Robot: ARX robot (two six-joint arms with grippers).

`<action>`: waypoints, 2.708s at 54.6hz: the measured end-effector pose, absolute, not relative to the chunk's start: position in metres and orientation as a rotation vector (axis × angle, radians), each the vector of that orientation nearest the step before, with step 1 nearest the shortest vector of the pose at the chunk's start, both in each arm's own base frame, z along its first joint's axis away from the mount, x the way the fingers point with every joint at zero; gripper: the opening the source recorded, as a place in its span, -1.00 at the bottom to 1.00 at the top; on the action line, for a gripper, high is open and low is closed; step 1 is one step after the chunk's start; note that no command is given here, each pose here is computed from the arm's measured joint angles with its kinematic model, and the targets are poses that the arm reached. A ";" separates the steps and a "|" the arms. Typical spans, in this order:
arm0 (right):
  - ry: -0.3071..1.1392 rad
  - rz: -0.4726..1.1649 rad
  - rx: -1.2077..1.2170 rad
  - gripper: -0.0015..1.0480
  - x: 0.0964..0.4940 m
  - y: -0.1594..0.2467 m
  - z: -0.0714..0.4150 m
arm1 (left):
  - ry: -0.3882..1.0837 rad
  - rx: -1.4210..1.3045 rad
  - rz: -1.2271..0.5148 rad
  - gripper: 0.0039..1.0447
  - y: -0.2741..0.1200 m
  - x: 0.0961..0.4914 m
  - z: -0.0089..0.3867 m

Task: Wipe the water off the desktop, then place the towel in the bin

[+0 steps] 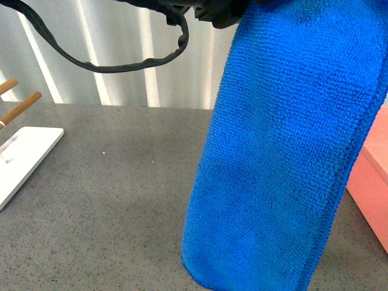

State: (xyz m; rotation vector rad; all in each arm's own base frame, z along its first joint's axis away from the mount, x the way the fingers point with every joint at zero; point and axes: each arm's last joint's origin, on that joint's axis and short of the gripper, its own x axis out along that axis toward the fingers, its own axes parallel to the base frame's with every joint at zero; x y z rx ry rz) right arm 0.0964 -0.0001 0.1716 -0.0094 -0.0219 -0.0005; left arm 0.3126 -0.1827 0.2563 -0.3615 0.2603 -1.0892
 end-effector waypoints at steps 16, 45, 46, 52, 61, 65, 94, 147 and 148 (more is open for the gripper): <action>0.094 0.685 0.049 0.87 0.123 -0.004 0.198 | 0.301 -0.411 -1.067 -0.92 -0.189 0.315 0.248; 0.309 0.863 0.130 0.87 0.169 0.018 0.165 | 0.302 -0.453 -1.063 -0.92 -0.198 0.316 0.260; 0.305 0.871 0.122 0.87 0.170 0.019 0.164 | 0.303 -0.453 -1.063 -0.92 -0.198 0.316 0.260; 0.274 0.894 0.085 0.87 0.178 0.025 0.158 | 0.310 -0.458 -1.067 -0.92 -0.200 0.314 0.260; 0.222 0.927 0.066 0.87 0.196 0.032 0.160 | 0.313 -0.465 -1.080 -0.92 -0.205 0.310 0.263; 0.194 0.942 0.068 0.86 0.208 0.035 0.165 | 0.314 -0.470 -1.088 -0.92 -0.206 0.308 0.265; 0.175 0.971 0.060 -0.63 0.219 0.048 0.174 | 0.318 -0.476 -1.086 -0.92 -0.207 0.307 0.268; 0.090 0.856 0.190 -0.93 0.224 0.016 0.198 | 0.527 -0.412 -0.759 0.65 -0.127 0.329 0.223; 0.091 0.850 0.194 -0.93 0.224 0.014 0.197 | 0.548 -0.409 -0.742 0.72 -0.121 0.328 0.217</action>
